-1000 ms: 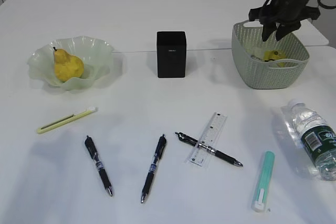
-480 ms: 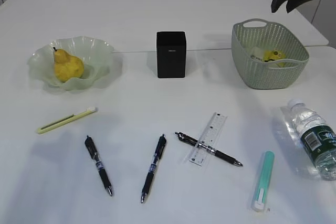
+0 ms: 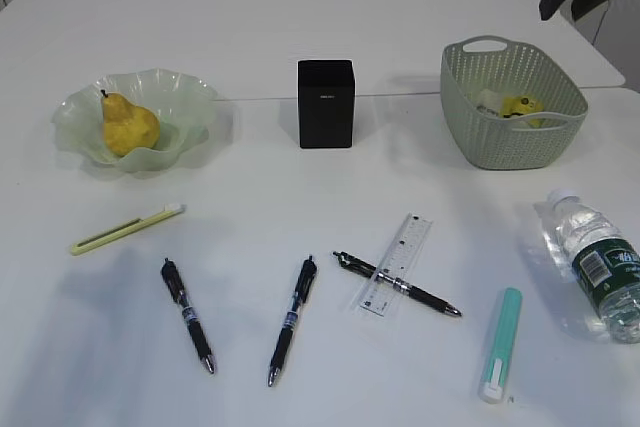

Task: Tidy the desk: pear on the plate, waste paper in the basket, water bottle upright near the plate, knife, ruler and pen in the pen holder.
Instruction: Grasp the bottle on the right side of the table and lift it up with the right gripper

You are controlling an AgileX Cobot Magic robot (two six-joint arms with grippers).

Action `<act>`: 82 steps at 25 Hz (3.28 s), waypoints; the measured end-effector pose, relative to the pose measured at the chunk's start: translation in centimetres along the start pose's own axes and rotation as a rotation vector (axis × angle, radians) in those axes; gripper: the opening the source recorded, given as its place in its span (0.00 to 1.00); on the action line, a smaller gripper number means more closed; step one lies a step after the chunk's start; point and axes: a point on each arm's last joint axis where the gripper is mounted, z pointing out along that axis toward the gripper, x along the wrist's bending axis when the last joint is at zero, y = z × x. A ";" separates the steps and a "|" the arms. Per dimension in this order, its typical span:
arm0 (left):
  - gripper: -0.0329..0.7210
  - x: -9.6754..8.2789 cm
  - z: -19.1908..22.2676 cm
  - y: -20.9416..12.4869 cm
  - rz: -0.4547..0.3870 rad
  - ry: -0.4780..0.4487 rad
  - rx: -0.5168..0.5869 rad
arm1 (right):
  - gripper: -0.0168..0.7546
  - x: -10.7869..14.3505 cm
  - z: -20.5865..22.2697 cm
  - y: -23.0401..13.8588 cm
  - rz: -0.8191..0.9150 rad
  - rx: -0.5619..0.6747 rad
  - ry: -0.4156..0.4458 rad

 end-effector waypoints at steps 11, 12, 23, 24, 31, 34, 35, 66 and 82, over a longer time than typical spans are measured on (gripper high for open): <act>0.36 -0.1 0.0 0.0 -0.017 -0.008 -0.001 | 0.41 -0.4 -5.6 -3.3 -0.001 -0.005 -0.003; 0.36 -0.1 0.0 0.0 -0.017 -0.008 -0.001 | 0.41 -0.4 -5.6 -3.8 0.001 0.008 -0.004; 0.36 -0.1 0.0 -0.6 -0.018 -0.014 0.067 | 0.51 -0.7 -3.5 -6.8 0.024 0.138 -0.022; 0.36 -0.1 0.0 -0.7 -0.018 -0.015 0.073 | 0.53 -0.7 -3.3 -7.0 0.022 0.148 -0.027; 0.36 -0.2 0.0 -0.9 -0.018 -0.017 0.099 | 0.58 -0.9 -1.9 -8.3 0.019 0.212 -0.043; 0.36 -0.2 0.0 -0.9 -0.018 -0.017 0.103 | 0.58 -1.0 -1.2 -8.9 0.018 0.243 -0.047; 0.36 -0.2 -0.1 -1.0 -0.018 -0.017 0.105 | 0.58 -1.0 -1.0 -9.1 0.017 0.253 -0.048; 0.36 -0.3 -0.3 -2.4 -0.012 -0.028 0.266 | 0.78 -0.7 6.9 -10.5 0.005 0.439 -0.041; 0.36 -0.2 -0.3 -2.5 -0.006 -0.024 0.276 | 0.80 -1.5 9.1 -11.0 -0.026 0.487 -0.099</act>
